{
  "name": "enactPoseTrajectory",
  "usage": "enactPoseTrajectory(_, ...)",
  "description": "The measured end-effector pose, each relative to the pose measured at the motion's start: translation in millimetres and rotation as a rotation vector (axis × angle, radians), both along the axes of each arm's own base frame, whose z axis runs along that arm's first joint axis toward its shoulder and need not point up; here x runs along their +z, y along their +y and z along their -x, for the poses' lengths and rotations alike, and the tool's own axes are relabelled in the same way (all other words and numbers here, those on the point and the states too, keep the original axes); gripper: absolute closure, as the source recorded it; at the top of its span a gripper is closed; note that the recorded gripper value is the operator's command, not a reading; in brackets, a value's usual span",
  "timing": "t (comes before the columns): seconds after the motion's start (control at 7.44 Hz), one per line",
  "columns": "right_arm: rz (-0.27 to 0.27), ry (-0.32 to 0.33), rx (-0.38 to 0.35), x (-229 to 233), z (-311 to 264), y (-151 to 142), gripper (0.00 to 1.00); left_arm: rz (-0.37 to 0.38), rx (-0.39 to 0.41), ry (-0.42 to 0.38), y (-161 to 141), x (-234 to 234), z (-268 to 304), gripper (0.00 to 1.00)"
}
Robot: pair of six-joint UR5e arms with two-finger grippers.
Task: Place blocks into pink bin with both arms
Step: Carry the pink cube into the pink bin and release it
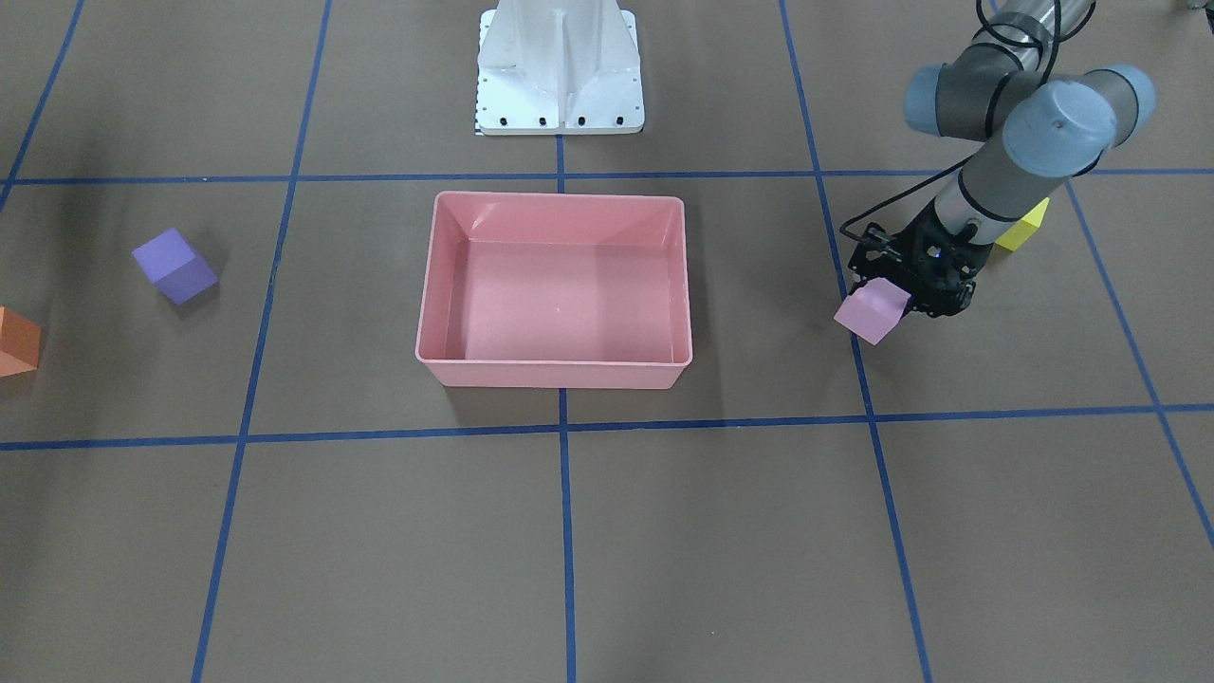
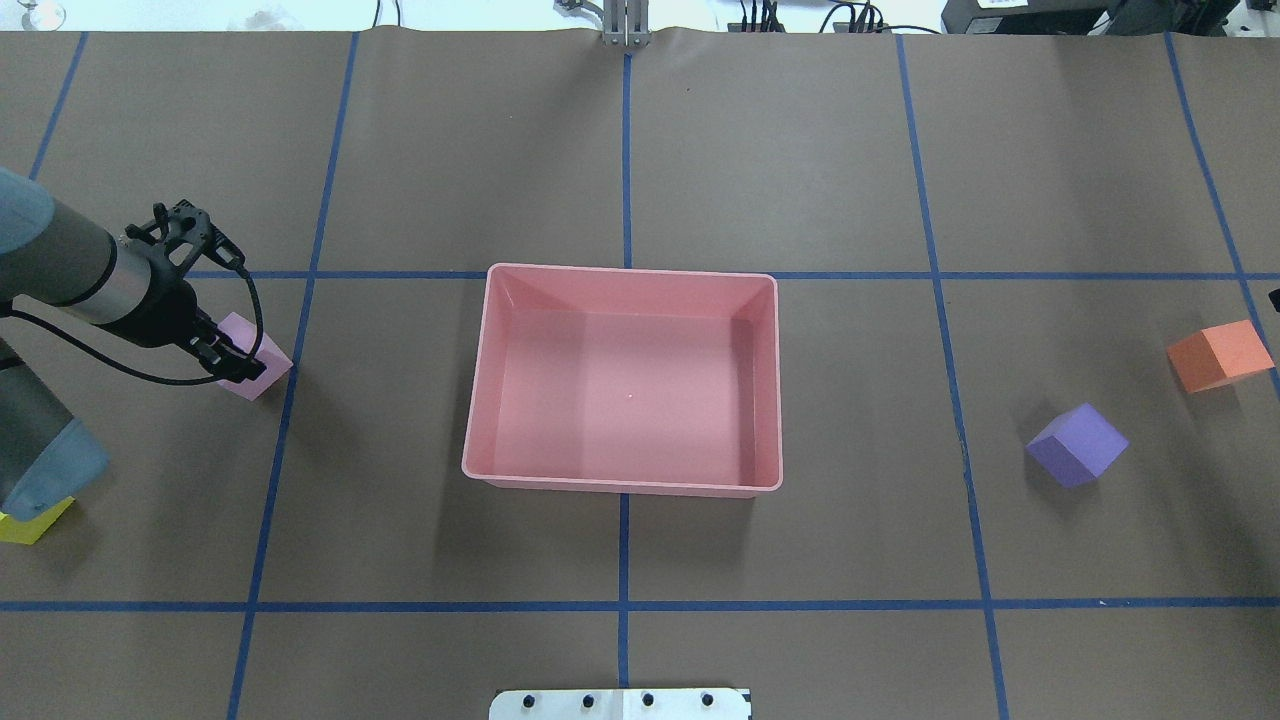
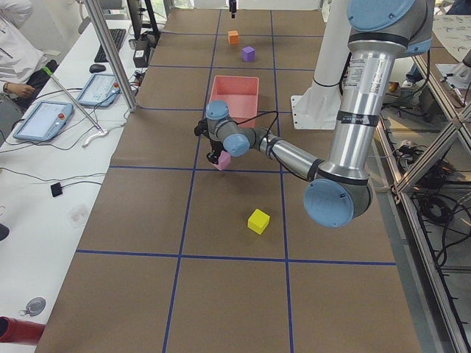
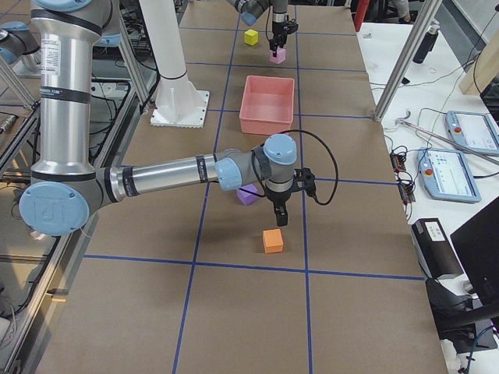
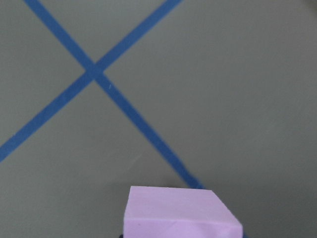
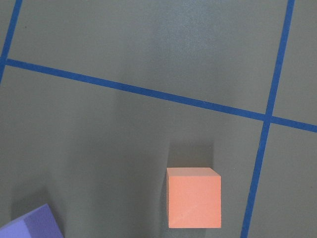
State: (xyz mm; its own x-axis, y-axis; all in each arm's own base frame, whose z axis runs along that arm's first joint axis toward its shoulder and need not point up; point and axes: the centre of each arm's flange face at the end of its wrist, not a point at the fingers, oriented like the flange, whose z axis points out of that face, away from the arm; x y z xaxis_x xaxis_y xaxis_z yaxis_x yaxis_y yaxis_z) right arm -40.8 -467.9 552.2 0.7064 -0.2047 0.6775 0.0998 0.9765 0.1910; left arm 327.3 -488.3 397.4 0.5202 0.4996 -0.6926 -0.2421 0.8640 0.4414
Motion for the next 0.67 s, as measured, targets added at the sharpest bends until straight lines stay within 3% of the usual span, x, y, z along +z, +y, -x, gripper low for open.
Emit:
enactPoseTrajectory(0.13,0.002,0.001,-0.002,1.3,0.7,0.1,0.0,0.087,-0.068,0.043,-6.3,-43.2,-17.6,0.96)
enactPoseTrajectory(0.4,0.007,0.003,-0.006,3.9,2.7,0.3,0.0,0.241,-0.128,0.106,-1.9,-134.9,-71.6,0.96)
enactPoseTrajectory(0.54,0.008,0.003,-0.007,4.3,3.4,0.3,0.0,0.293,-0.132,0.11,3.7,-180.0,-97.0,0.81)
enactPoseTrajectory(0.67,0.009,0.004,-0.008,4.4,4.0,0.3,0.0,0.326,-0.127,0.094,9.8,-211.7,-121.8,0.39)
